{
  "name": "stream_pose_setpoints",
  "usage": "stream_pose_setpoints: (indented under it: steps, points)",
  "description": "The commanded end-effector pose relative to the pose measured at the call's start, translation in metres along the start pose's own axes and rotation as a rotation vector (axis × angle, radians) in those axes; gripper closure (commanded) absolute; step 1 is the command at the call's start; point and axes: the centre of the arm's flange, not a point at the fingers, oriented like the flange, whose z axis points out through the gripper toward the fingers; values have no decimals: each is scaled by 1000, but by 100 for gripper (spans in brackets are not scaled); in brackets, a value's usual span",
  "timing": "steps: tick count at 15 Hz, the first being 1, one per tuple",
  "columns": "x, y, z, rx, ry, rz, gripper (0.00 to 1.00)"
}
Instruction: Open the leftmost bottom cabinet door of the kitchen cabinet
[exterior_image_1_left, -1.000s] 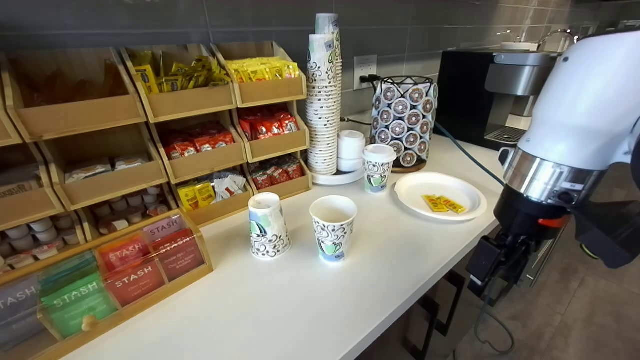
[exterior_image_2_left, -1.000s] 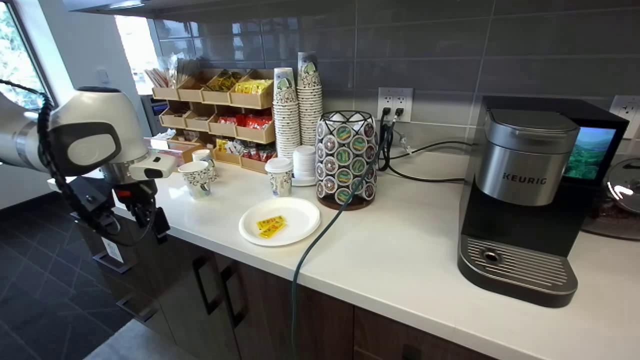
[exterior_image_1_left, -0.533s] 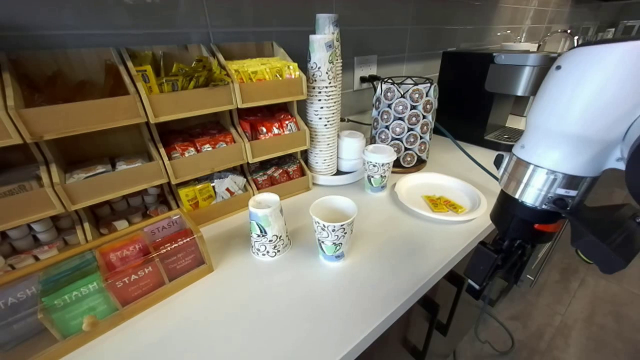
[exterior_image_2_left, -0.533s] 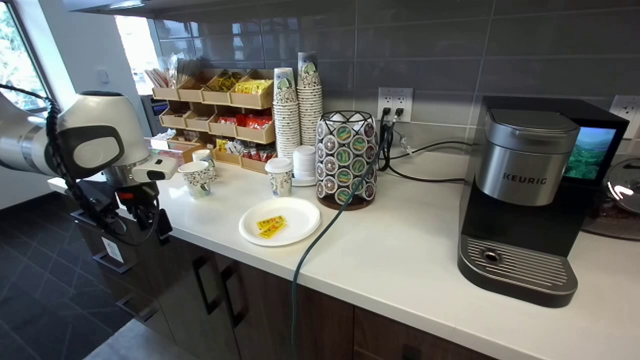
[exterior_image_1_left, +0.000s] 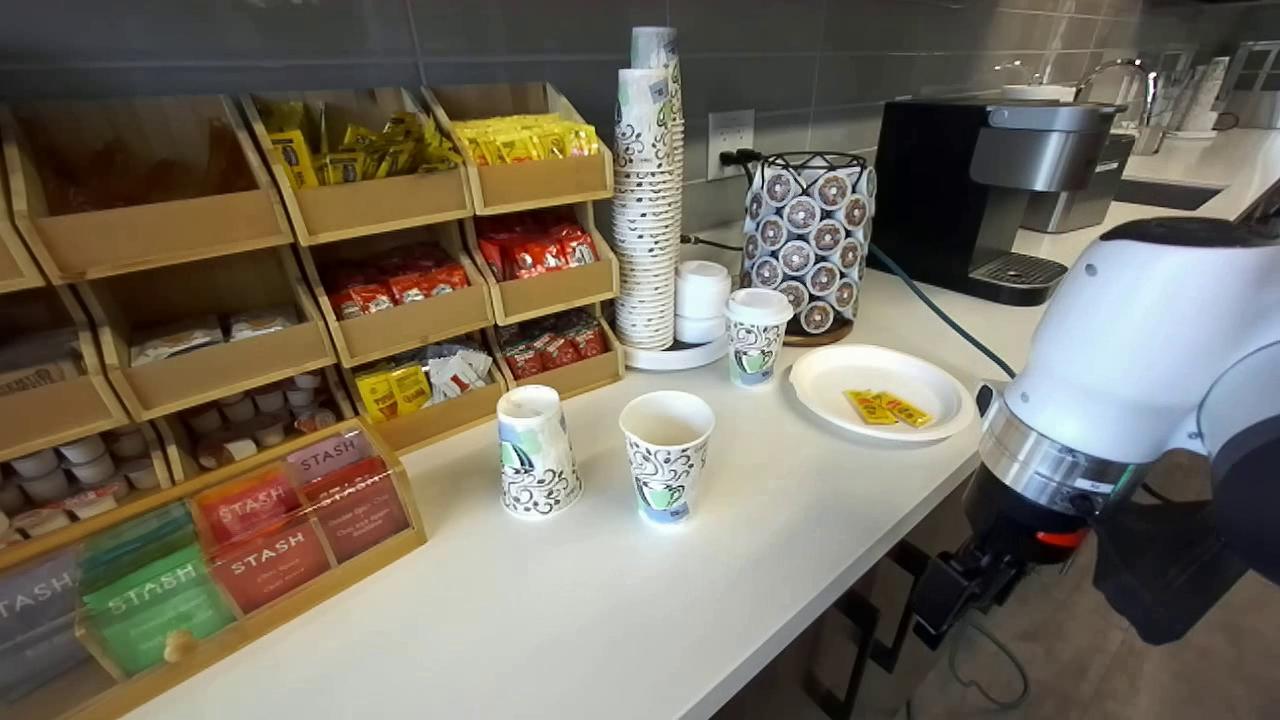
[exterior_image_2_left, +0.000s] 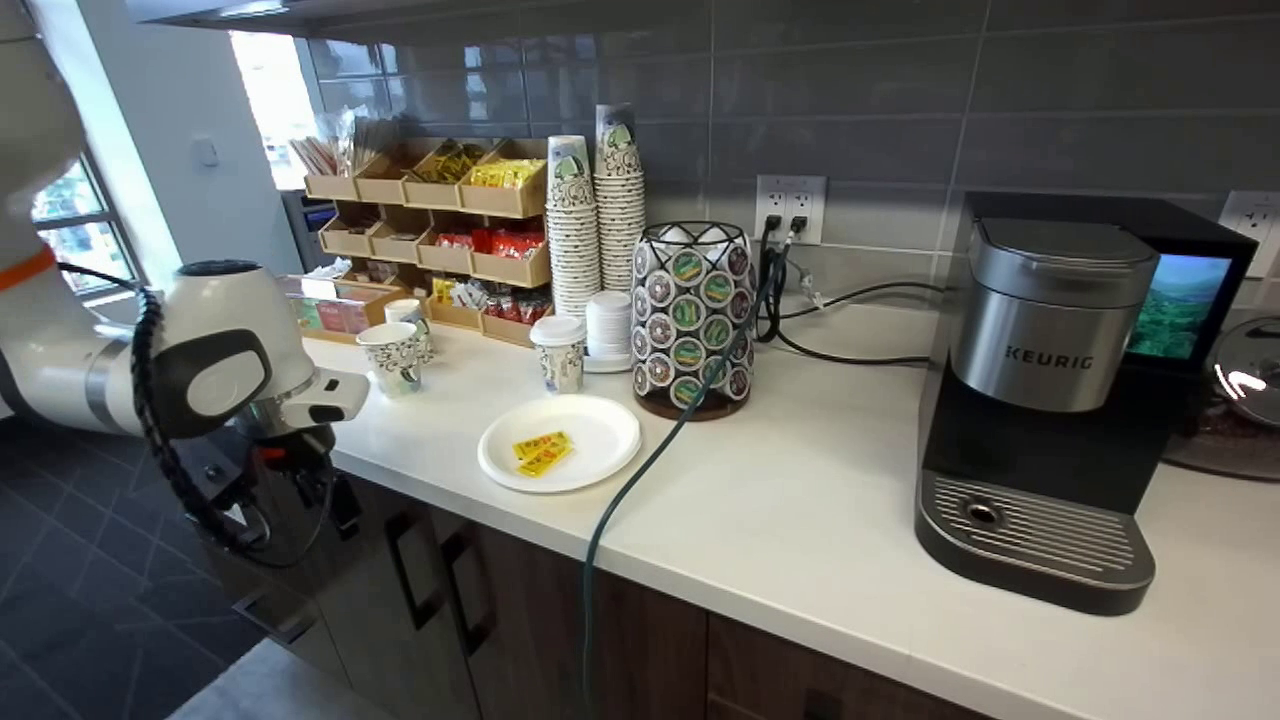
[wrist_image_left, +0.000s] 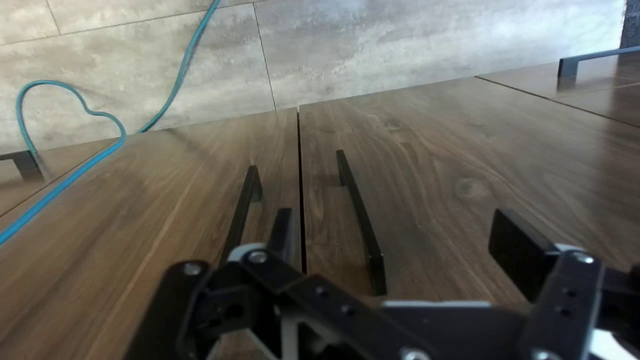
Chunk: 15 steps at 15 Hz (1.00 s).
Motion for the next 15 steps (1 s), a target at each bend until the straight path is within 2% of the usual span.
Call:
stream_pose_setpoints:
  steps: [1, 6, 8, 15]
  points:
    - [-11, -2, 36, 30, 48, 20, 0]
    - [-21, -4, 57, 35, 126, 3, 0]
    - [-22, -4, 64, 31, 182, 0, 0]
    - [-20, -9, 74, 33, 318, -52, 0]
